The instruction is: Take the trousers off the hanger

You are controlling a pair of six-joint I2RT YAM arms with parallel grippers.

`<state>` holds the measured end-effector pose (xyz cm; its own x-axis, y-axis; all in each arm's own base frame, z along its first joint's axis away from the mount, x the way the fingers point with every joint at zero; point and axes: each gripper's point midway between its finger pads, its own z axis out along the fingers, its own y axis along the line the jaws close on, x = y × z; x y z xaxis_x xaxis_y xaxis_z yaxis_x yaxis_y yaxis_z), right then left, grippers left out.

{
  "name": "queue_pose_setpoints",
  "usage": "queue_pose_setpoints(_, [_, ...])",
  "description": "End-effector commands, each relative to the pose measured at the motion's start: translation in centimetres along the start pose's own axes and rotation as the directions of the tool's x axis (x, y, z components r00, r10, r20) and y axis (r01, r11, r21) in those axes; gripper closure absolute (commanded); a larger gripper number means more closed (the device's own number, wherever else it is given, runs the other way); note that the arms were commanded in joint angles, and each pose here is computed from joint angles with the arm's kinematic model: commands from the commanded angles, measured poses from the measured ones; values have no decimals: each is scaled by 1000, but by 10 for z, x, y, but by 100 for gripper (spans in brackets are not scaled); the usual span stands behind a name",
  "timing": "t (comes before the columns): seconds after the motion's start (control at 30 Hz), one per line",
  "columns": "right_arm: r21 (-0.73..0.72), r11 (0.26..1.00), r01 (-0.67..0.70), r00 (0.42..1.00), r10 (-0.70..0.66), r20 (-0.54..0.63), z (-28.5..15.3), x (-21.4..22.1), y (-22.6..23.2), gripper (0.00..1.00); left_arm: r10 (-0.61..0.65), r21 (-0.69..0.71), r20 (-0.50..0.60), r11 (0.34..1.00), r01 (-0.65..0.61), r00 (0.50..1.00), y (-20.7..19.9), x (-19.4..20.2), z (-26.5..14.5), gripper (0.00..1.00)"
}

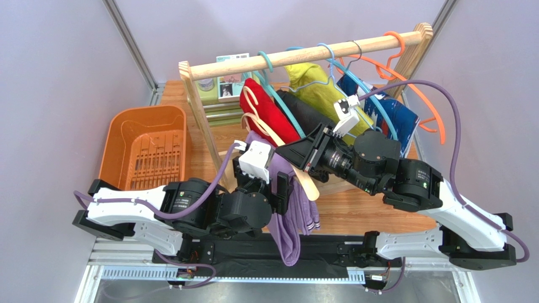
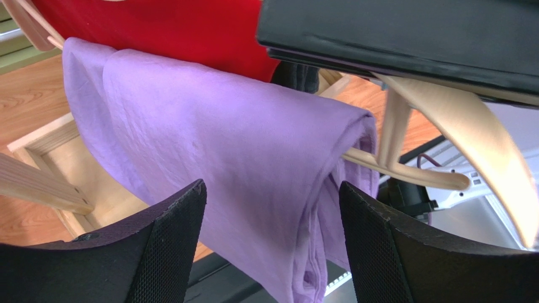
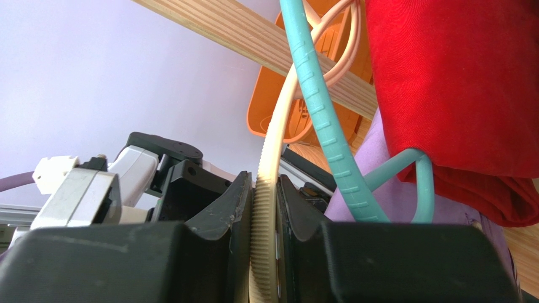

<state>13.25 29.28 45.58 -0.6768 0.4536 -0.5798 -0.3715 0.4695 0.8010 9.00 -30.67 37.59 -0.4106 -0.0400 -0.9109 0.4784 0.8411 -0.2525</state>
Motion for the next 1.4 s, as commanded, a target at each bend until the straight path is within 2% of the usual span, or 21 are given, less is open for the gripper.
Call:
queue_pose_setpoints(0.0, [-180, 977, -117, 978, 145, 152, -20, -50, 47, 100, -38, -42, 3, 998, 38, 999, 13, -1, 5, 18])
queue_pose_setpoints(0.23, [-198, 969, -149, 972, 180, 149, -22, -52, 52, 100, -3, -110, -16, 994, 2, 1000, 23, -1, 14, 25])
queue_pose_setpoints(0.5, [-208, 965, -163, 969, 195, 149, -21, -53, 55, 100, 13, -56, -50, 998, -16, 999, 12, 4, 22, 26])
queue_pose_setpoints(0.57, [-212, 964, -163, 969, 197, 147, -22, -53, 56, 100, 11, -59, -67, 998, -15, 998, 16, 8, 22, 33])
queue_pose_setpoints(0.6, [-214, 963, -165, 969, 199, 147, -22, -54, 56, 100, 0, -59, -80, 998, -5, 997, 17, 11, 24, 41])
queue_pose_setpoints(0.67, [-216, 962, -164, 971, 197, 139, -22, -52, 57, 100, -17, -59, -87, 998, 12, 996, 21, 12, 25, 48])
queue_pose_setpoints(0.77, [-212, 964, -162, 972, 194, 135, -23, -51, 56, 100, -29, -55, -88, 998, 25, 996, 24, 12, 26, 66])
queue_pose_setpoints(0.8, [-210, 964, -165, 972, 195, 134, -23, -51, 55, 100, -30, -47, -85, 999, 26, 996, 23, 11, 26, 79])
queue_pose_setpoints(0.83, [-210, 963, -167, 972, 197, 131, -24, -51, 55, 100, -30, -42, -85, 999, 27, 996, 23, 10, 25, 81])
queue_pose_setpoints(0.87, [-208, 964, -164, 972, 194, 131, -25, -50, 53, 100, -26, -35, -89, 999, 23, 996, 21, 10, 25, 97])
queue_pose_setpoints(0.9, [-203, 966, -162, 973, 191, 129, -24, -49, 52, 100, -25, -30, -90, 999, 22, 996, 20, 8, 24, 100])
queue_pose_setpoints(1.37, [-156, 984, -81, 993, 93, 75, -30, -23, 21, 100, -38, 121, -137, 991, 55, 990, -1, -1, 7, 100])
